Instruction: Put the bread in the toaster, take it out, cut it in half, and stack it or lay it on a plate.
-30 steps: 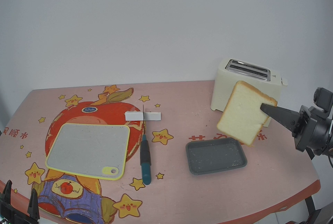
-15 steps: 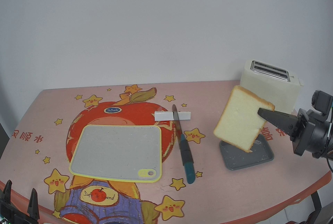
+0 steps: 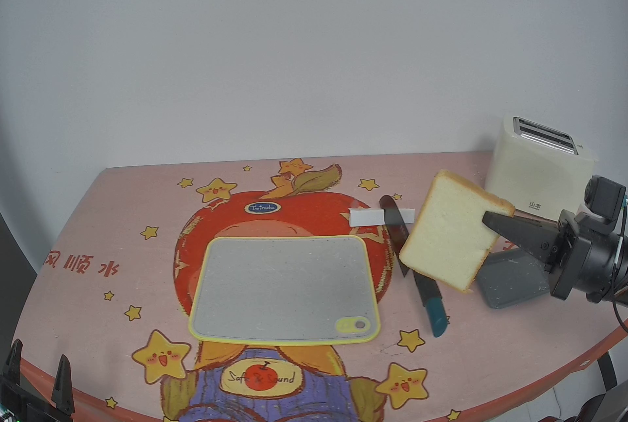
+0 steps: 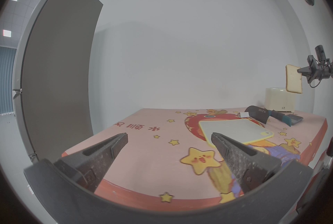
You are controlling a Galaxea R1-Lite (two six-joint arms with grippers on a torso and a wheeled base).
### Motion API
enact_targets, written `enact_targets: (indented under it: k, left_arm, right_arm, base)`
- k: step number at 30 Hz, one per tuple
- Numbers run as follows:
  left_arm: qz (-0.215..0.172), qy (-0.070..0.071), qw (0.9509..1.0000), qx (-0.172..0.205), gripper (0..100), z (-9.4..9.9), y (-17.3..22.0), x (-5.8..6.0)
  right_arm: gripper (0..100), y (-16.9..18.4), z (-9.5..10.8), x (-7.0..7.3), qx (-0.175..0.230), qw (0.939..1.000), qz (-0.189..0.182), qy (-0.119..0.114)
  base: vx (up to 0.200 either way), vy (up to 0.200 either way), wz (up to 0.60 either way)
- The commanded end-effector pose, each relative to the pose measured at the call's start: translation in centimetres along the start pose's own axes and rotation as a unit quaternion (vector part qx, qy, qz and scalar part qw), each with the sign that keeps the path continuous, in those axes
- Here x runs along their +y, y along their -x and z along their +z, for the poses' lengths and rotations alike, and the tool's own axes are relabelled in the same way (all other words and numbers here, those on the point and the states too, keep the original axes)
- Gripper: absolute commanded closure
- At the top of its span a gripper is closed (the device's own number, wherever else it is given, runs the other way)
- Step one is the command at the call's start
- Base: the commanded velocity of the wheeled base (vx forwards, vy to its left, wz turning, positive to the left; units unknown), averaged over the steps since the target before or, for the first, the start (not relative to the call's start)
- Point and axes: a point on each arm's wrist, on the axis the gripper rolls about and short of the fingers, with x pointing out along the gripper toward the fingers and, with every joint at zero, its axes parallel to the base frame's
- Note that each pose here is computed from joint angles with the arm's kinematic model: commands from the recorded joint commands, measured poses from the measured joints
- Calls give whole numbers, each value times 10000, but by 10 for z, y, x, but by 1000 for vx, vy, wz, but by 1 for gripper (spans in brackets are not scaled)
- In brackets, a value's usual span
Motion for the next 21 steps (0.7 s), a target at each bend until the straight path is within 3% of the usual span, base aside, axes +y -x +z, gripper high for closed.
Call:
enact_targets:
  k: [1,8,14,21]
  left_arm:
    - [1,4,10000,43,0,-5,-1,0]
    - [1,-11,10000,43,0,-5,-1,0]
    - [1,-11,10000,43,0,-5,-1,0]
    - [1,-11,10000,50,0,-5,-1,0]
  right_arm:
    - [100,0,-2,-1,39,10000,-13,-13]
    - [100,-6,-8,-5,203,9997,-79,-86]
    - [100,-9,-11,-3,297,9993,-14,-231]
    - [100,-15,-15,-5,437,9967,-59,-678]
  base:
    - [0,200,0]
    - [0,200,0]
    - [0,0,0]
    - [0,0,0]
